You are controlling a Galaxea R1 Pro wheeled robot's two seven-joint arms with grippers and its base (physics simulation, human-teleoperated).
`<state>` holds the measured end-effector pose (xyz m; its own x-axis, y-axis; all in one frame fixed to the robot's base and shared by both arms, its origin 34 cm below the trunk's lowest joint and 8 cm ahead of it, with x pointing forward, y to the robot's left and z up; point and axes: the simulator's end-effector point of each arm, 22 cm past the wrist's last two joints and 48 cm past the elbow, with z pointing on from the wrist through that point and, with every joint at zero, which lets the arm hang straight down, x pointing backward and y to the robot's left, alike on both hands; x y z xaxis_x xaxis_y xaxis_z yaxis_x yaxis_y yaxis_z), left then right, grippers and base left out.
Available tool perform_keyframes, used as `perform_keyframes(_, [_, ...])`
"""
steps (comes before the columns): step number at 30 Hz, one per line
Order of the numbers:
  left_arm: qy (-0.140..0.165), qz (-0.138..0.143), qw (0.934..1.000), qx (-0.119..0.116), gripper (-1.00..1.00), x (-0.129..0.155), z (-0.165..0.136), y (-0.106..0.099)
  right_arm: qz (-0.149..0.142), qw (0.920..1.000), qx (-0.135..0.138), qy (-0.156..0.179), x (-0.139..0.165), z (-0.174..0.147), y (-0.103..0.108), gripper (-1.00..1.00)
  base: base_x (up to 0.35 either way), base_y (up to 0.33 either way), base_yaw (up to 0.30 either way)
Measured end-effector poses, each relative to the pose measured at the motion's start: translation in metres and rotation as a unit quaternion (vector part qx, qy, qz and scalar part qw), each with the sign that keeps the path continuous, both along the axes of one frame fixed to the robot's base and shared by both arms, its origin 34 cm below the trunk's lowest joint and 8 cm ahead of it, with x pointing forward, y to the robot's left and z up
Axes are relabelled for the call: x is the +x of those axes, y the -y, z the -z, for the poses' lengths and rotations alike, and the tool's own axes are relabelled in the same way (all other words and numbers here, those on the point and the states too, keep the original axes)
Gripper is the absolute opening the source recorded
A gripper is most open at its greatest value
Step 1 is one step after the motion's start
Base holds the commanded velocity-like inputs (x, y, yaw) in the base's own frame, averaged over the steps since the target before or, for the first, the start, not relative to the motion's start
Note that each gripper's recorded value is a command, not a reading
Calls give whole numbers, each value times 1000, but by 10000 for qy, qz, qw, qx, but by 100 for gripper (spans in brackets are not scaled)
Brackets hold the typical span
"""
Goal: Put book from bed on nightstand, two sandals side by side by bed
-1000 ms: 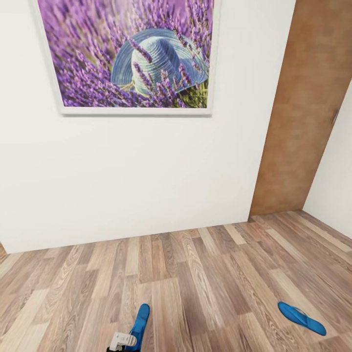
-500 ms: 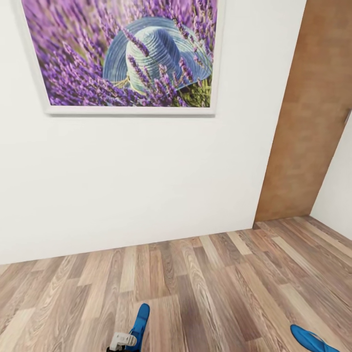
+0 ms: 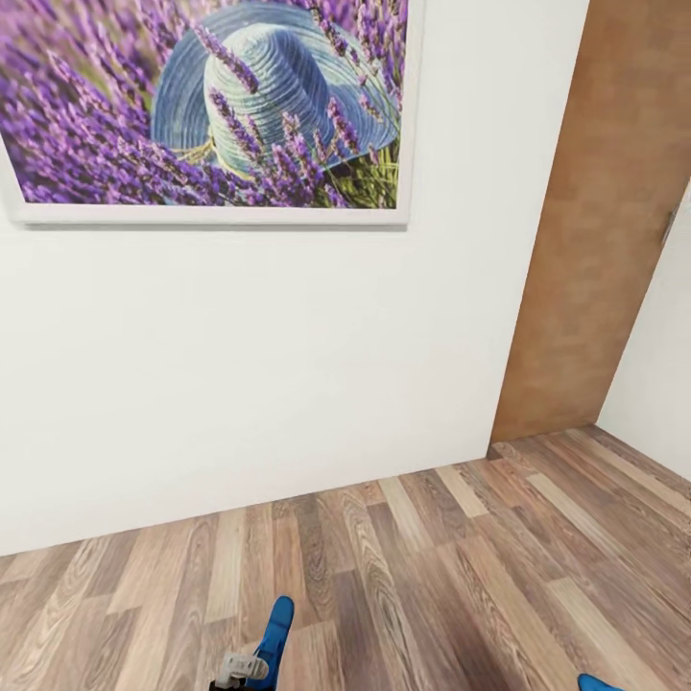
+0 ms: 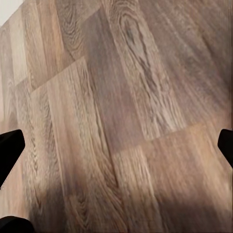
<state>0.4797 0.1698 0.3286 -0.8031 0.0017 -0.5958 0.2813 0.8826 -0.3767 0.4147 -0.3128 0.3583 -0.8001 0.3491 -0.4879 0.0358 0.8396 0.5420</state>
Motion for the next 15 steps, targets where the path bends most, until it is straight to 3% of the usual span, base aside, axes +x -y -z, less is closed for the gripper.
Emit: perform_keyframes(15, [1, -1, 10000, 0, -100, 0, 0, 0, -9, 10000, 5, 1, 0, 0, -1, 100, 307, 9, -22])
